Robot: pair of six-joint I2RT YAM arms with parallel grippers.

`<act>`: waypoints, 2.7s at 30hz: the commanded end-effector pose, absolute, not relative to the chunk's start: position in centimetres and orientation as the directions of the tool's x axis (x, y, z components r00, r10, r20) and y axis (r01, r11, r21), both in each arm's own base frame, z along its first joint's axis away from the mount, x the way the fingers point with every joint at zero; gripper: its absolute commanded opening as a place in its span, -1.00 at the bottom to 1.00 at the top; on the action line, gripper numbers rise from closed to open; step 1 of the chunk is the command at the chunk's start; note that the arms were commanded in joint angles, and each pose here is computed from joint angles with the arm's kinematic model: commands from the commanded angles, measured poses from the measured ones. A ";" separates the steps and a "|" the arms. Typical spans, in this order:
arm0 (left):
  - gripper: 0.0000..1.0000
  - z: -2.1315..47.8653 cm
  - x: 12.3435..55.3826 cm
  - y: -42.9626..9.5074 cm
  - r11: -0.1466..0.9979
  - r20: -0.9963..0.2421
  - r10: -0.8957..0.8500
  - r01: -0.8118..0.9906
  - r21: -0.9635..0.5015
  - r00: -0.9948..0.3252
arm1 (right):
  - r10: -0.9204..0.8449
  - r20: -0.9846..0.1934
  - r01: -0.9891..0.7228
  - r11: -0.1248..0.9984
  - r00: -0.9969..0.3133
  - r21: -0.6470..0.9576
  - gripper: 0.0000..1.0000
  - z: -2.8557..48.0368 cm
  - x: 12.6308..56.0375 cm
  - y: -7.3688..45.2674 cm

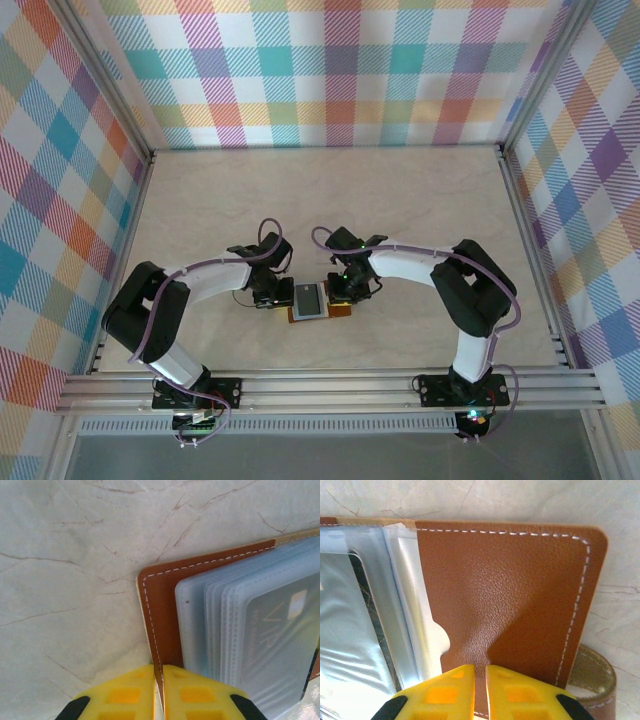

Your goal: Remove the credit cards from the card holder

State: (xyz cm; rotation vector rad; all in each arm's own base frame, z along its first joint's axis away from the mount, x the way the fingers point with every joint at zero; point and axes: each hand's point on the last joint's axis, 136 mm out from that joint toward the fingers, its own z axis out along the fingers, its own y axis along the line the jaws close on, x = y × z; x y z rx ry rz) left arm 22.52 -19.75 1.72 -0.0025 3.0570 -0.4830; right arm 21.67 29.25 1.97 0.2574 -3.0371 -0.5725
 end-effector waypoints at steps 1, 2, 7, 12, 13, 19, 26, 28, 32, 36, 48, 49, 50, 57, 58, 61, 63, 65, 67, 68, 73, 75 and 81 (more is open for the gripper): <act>-0.78 1.4 22.3 -18.3 0.969 -0.055 -0.041 -0.026 -0.247 -0.998 | -0.181 0.041 -0.158 0.931 -0.983 0.330 -0.67 1.8 20.6 27.7; -0.78 1.9 22.6 -18.3 0.969 -0.069 -0.046 -0.028 -0.245 -0.997 | -0.180 0.038 -0.158 0.932 -0.983 0.327 -0.65 2.1 20.4 27.4; -0.73 5.3 23.7 -18.8 0.962 -0.128 -0.061 -0.024 -0.273 -0.990 | -0.196 -0.005 -0.184 0.911 -0.981 0.369 -0.57 4.6 20.4 27.7; -0.62 7.8 24.6 -20.1 0.949 -0.154 -0.065 -0.013 -0.316 -0.986 | -0.209 -0.034 -0.201 0.866 -0.977 0.458 -0.55 7.1 20.7 29.5; -0.61 8.0 24.7 -20.6 0.945 -0.157 -0.064 -0.009 -0.327 -0.986 | -0.210 -0.040 -0.203 0.857 -0.977 0.473 -0.55 7.5 20.7 29.9; -0.60 6.6 24.8 -22.5 0.938 -0.119 -0.038 0.005 -0.346 -0.992 | -0.203 -0.044 -0.194 0.816 -0.978 0.545 -0.54 8.6 21.4 31.9; -0.63 3.9 24.1 -21.4 0.960 -0.086 -0.024 0.001 -0.281 -0.996 | -0.207 -0.034 -0.186 0.782 -0.978 0.595 -0.56 8.1 22.0 33.7; -0.64 3.2 23.8 -21.0 0.964 -0.076 -0.019 0.002 -0.268 -0.997 | -0.206 -0.043 -0.189 0.769 -0.978 0.611 -0.56 8.1 22.1 34.0; -0.68 2.2 23.4 -20.5 0.970 -0.063 -0.012 0.004 -0.242 -0.998 | -0.195 -0.039 -0.176 0.754 -0.980 0.633 -0.55 7.8 22.5 34.3; -0.71 1.8 23.2 -20.7 0.966 -0.057 -0.010 0.006 -0.260 -0.998 | -0.204 -0.030 -0.174 0.739 -0.979 0.650 -0.49 7.1 22.5 34.6; -0.73 1.5 23.2 -20.0 0.975 -0.061 0.002 0.015 -0.222 -0.998 | -0.210 0.020 -0.148 0.751 -0.978 0.643 -0.40 4.5 22.3 34.6; -0.73 1.5 23.1 -20.0 0.976 -0.062 0.002 0.016 -0.218 -0.998 | -0.210 0.024 -0.147 0.753 -0.977 0.641 -0.39 4.2 22.3 34.6; -0.73 1.5 23.1 -19.9 0.976 -0.060 0.003 0.016 -0.216 -0.998 | -0.211 0.026 -0.146 0.755 -0.977 0.639 -0.39 4.1 22.3 34.6; -0.73 1.6 23.1 -19.8 0.977 -0.063 0.008 0.021 -0.214 -0.998 | -0.201 0.029 -0.147 0.800 -0.979 0.582 -0.38 2.9 22.5 33.6; -0.73 1.6 23.1 -19.8 0.977 -0.063 0.008 0.022 -0.214 -0.998 | -0.198 0.025 -0.149 0.811 -0.980 0.566 -0.37 2.8 22.6 33.3; -0.74 1.6 23.1 -19.8 0.977 -0.065 0.008 0.022 -0.213 -0.998 | -0.195 0.006 -0.160 0.823 -0.981 0.545 -0.37 3.2 22.7 32.7; -0.74 1.6 23.1 -19.8 0.977 -0.062 0.010 0.023 -0.211 -0.998 | -0.195 -0.001 -0.164 0.822 -0.981 0.546 -0.37 3.6 22.7 32.7; -0.73 1.7 23.1 -19.8 0.977 -0.063 0.009 0.022 -0.210 -0.998 | -0.193 -0.013 -0.169 0.819 -0.981 0.548 -0.36 4.3 22.7 32.5; -0.74 2.1 23.2 -19.8 0.978 -0.071 0.009 0.024 -0.208 -0.997 | -0.189 -0.027 -0.172 0.813 -0.982 0.556 -0.36 4.9 22.6 32.5; -0.74 2.5 23.4 -19.7 0.978 -0.080 0.007 0.024 -0.208 -0.997 | -0.187 -0.030 -0.171 0.807 -0.982 0.565 -0.35 5.2 22.5 32.5; -0.72 5.5 24.1 -20.1 0.971 -0.133 0.002 0.033 -0.235 -0.991 | -0.193 -0.035 -0.176 0.784 -0.981 0.596 -0.32 6.4 22.2 32.9; -0.72 6.2 24.5 -20.7 0.964 -0.142 -0.003 0.035 -0.263 -0.990 | -0.197 -0.035 -0.179 0.781 -0.980 0.598 -0.32 6.5 22.3 32.9; -0.69 5.5 24.4 -22.5 0.956 -0.094 0.016 0.043 -0.290 -0.995 | -0.202 -0.008 -0.164 0.770 -0.979 0.617 -0.31 5.8 22.8 32.8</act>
